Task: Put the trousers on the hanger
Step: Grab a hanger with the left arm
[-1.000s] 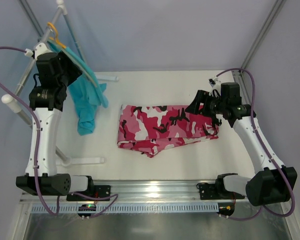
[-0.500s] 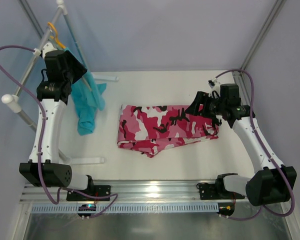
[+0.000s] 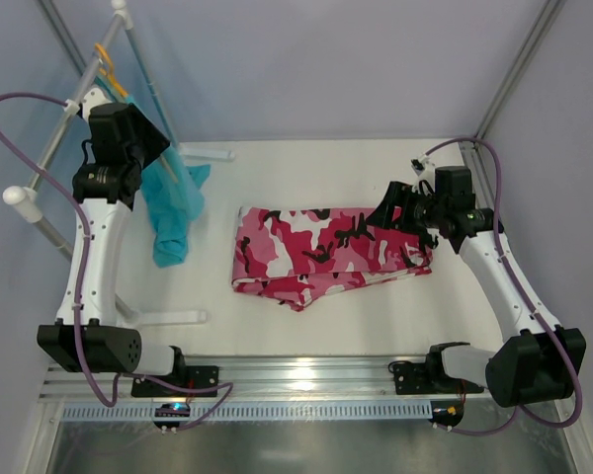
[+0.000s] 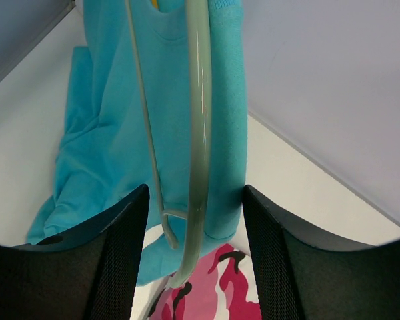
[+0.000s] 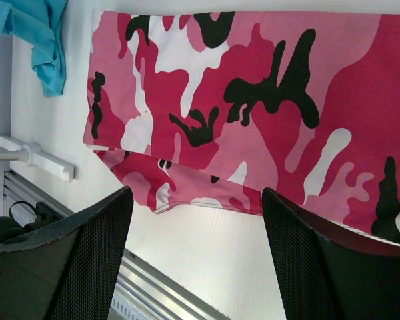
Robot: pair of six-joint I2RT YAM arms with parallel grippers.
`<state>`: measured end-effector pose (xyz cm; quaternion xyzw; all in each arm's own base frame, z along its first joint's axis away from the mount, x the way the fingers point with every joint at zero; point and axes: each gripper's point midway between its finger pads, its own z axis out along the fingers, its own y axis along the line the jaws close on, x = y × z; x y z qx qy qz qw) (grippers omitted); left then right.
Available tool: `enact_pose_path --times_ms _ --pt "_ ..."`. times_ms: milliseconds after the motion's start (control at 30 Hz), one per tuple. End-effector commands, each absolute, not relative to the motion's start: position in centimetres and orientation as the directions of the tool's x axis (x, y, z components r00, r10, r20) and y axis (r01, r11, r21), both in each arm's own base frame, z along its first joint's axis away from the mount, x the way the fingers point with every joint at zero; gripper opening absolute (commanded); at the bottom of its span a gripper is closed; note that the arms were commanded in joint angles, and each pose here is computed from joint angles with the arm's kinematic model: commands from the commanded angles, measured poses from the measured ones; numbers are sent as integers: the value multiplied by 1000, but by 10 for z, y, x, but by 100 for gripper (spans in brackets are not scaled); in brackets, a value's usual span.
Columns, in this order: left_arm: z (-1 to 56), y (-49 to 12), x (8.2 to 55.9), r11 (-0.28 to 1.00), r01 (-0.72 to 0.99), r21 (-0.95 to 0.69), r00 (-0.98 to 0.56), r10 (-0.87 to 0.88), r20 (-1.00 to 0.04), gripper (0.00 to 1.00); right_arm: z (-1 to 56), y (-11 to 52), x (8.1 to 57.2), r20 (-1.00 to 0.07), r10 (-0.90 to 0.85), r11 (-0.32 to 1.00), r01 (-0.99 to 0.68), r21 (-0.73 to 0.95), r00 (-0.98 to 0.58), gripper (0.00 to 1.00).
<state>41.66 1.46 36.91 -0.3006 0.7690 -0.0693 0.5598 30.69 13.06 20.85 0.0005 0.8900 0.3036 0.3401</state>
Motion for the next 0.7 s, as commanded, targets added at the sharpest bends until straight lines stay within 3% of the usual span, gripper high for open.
enact_pose_path --times_ms 0,267,500,667 --pt "385 22 405 823 -374 -427 -149 -508 -848 59 217 134 312 -636 202 808 -240 538 -745 80" --pt "396 17 392 846 -326 -422 -155 -488 -859 60 216 136 310 -628 207 801 -239 549 -750 80" --pt "387 37 383 828 -398 -395 -165 -488 -857 52 219 136 308 -632 211 799 -241 551 -745 80" --pt "382 31 392 830 -361 -426 -171 -508 -844 53 224 135 307 -641 210 798 -250 549 -738 80"
